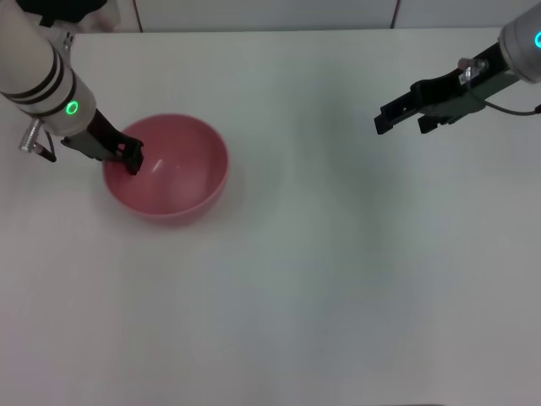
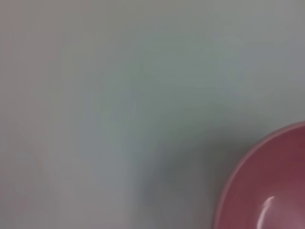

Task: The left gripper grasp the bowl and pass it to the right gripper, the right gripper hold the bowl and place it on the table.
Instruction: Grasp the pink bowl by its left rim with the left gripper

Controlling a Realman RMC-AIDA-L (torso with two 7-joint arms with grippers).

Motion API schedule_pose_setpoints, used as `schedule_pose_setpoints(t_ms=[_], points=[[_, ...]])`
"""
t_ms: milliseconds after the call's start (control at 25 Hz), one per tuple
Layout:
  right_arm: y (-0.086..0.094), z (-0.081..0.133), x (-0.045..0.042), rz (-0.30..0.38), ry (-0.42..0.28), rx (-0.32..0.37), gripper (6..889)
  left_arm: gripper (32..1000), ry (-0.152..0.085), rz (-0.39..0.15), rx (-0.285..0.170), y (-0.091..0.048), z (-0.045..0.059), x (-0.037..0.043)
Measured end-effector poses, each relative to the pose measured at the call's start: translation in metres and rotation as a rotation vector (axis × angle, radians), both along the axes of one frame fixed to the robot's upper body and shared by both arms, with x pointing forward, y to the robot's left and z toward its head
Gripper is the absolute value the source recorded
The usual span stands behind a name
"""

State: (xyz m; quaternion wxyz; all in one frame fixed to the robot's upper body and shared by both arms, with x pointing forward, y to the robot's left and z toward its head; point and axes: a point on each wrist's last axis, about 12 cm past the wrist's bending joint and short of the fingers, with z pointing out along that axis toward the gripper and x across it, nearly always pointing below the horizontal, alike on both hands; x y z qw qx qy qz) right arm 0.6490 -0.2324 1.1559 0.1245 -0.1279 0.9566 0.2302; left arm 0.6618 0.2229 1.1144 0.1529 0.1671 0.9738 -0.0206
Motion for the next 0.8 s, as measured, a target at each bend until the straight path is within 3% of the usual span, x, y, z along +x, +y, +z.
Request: schedule_pose_setpoints(t_ms=[400,520,800], points=[[-0.0011,-0.0023,-0.0015,-0.008,0.006,0.015,824,131,-0.005,-0.008,0.003,-0.0004,0.0010,0.0007],[-0.0013,-0.0025,-0.0016,-0.008,0.006,0.014,824,79,-0.010,-0.014,0.003,-0.0012,0.0025,0.0018],[-0.0018,-0.0029,-0.0017,-0.008,0.004,0.014,825,76,-0.007,-0.018,0.001,-0.0025,0.0040,0.0020]])
